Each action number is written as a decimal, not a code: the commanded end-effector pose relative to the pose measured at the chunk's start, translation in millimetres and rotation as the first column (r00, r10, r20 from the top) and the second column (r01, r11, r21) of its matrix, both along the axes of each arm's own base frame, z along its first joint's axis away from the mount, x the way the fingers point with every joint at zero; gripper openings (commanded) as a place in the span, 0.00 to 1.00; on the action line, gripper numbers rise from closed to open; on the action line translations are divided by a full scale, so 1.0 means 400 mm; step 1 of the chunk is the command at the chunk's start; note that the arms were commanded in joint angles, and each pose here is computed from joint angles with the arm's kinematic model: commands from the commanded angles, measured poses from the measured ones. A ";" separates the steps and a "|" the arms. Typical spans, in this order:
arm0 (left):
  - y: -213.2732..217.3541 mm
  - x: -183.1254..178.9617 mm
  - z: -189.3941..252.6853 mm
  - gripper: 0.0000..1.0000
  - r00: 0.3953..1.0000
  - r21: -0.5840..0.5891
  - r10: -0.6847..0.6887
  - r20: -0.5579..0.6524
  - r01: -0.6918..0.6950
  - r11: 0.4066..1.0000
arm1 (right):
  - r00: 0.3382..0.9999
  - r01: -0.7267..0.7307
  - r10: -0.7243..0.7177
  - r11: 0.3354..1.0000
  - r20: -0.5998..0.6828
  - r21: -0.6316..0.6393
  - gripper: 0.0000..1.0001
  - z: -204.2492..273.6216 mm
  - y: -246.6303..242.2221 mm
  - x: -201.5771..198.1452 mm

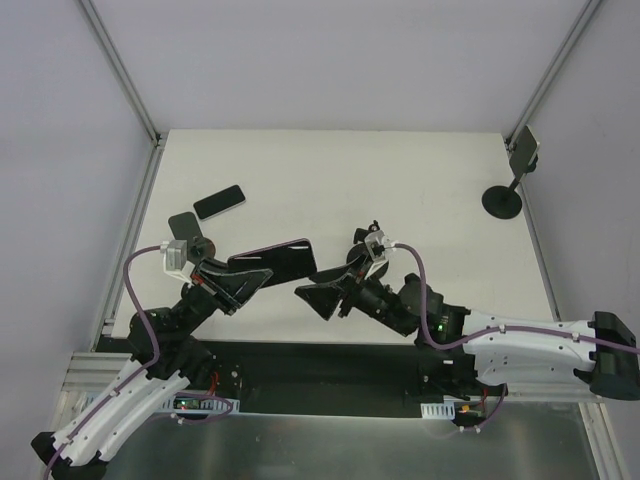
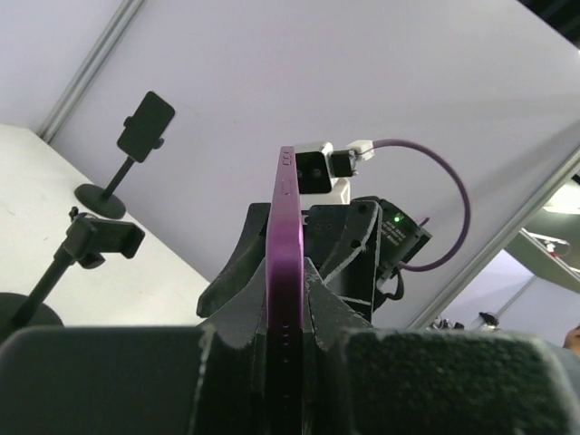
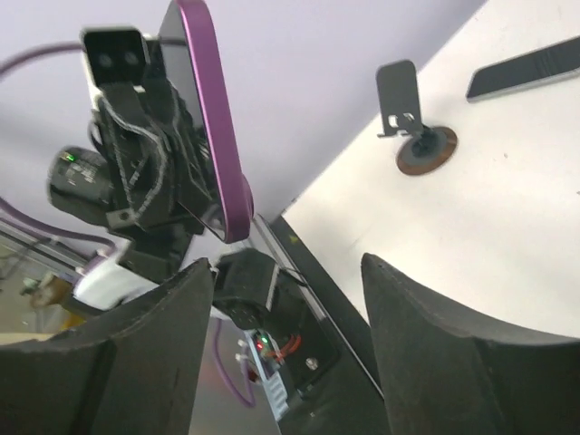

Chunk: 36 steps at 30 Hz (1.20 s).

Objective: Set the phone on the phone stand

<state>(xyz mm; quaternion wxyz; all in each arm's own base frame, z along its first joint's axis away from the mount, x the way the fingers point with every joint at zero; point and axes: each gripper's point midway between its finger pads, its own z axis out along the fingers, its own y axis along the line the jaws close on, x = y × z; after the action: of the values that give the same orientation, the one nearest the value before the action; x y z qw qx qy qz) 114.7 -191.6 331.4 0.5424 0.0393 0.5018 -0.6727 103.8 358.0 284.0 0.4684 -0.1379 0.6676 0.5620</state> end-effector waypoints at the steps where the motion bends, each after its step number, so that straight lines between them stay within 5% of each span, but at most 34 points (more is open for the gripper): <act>1: 0.032 -0.039 0.074 0.00 0.997 -0.157 -0.032 0.075 0.044 0.987 | 0.999 -0.034 0.024 0.962 0.039 0.272 0.65 0.157 -0.022 -0.013; 11: 0.029 -0.036 0.061 0.00 0.997 -0.170 -0.045 0.063 0.055 0.984 | 0.996 -0.067 0.047 0.949 0.070 0.310 0.46 0.210 -0.003 -0.002; 16: 0.026 -0.005 0.040 0.00 0.994 -0.195 -0.064 -0.087 0.046 0.980 | 0.998 -0.055 0.062 0.937 -0.009 0.345 0.20 0.215 0.011 0.019; 19: 0.017 0.014 0.019 0.00 0.984 -0.162 -0.060 -0.170 0.032 0.986 | 0.997 -0.063 0.071 0.933 -0.010 0.355 0.26 0.228 0.019 0.022; 21: 0.010 0.018 0.011 0.00 0.975 -0.147 -0.068 -0.211 0.037 0.988 | 0.997 -0.047 0.065 0.931 -0.036 0.362 0.40 0.226 0.022 0.032; 25: 0.007 0.011 0.021 0.00 0.972 -0.148 -0.088 -0.219 0.056 0.987 | 0.993 -0.062 0.094 0.929 -0.071 0.364 0.44 0.219 0.049 0.045; 30: 0.013 0.010 0.031 0.00 0.969 -0.150 -0.083 -0.232 0.048 0.988 | 0.986 -0.062 0.117 0.922 -0.122 0.383 0.01 0.211 0.065 0.055; 31: 0.009 0.015 0.013 0.00 0.962 -0.121 -0.073 -0.264 0.042 0.992 | 0.984 -0.059 0.118 0.922 -0.132 0.383 0.01 0.206 0.065 0.064; 32: 0.008 0.018 0.004 0.07 0.961 -0.092 -0.055 -0.271 0.031 0.995 | 0.981 -0.075 0.136 0.921 -0.135 0.383 0.01 0.205 0.064 0.061; 33: 0.018 0.011 0.019 0.29 0.963 -0.077 -0.038 -0.268 0.018 0.997 | 0.976 -0.072 0.145 0.919 -0.163 0.388 0.01 0.199 0.062 0.065; 36: 0.034 0.010 -0.014 0.61 0.952 0.062 0.049 -0.303 -0.032 0.998 | 0.961 -0.032 0.130 0.929 -0.245 0.368 0.01 0.154 0.034 0.095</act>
<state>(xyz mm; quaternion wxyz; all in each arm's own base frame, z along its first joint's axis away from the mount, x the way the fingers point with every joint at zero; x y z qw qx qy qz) 125.4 -189.5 323.0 0.4492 -0.0728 0.5588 -0.6933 133.6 382.9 332.4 0.3928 -0.0323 0.6143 0.6836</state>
